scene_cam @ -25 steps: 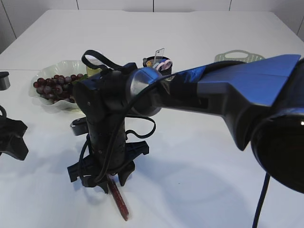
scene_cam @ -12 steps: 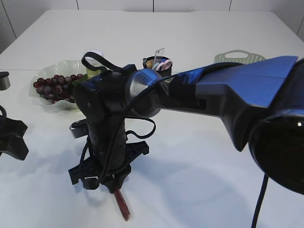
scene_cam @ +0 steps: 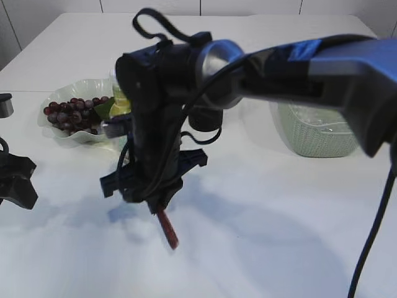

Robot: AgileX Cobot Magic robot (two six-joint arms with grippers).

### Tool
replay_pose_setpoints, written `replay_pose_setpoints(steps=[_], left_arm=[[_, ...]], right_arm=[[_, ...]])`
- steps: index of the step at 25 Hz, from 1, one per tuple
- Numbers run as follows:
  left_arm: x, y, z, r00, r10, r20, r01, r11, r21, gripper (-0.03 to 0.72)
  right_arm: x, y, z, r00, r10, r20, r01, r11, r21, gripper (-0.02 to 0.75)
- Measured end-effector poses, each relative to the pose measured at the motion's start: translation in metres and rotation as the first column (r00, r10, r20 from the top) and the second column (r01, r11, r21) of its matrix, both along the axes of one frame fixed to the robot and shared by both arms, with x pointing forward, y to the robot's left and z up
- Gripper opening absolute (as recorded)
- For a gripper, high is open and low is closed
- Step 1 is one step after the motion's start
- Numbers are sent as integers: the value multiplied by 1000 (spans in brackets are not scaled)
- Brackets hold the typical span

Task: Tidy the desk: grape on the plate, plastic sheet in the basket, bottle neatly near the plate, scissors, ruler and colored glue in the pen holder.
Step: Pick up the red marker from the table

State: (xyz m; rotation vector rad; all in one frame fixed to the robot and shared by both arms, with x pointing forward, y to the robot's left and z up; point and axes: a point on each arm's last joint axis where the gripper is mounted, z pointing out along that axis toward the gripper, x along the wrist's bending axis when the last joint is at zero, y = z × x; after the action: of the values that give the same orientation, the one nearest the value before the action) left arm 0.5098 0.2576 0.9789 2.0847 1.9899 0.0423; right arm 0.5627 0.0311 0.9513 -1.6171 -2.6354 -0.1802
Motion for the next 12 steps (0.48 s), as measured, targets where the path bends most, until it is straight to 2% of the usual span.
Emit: replay_pose_setpoints(steps=[6,12], left_arm=[[0,0,0,1000,0,0,0,1000,0,435],[0,0,0,1000,1,-2,-1,1000,-2,435]], right_arm=[[32,-46,43,998,-58,32,55,992,113,120],[64,-90,75,995,-80,62,55,941,334,120]])
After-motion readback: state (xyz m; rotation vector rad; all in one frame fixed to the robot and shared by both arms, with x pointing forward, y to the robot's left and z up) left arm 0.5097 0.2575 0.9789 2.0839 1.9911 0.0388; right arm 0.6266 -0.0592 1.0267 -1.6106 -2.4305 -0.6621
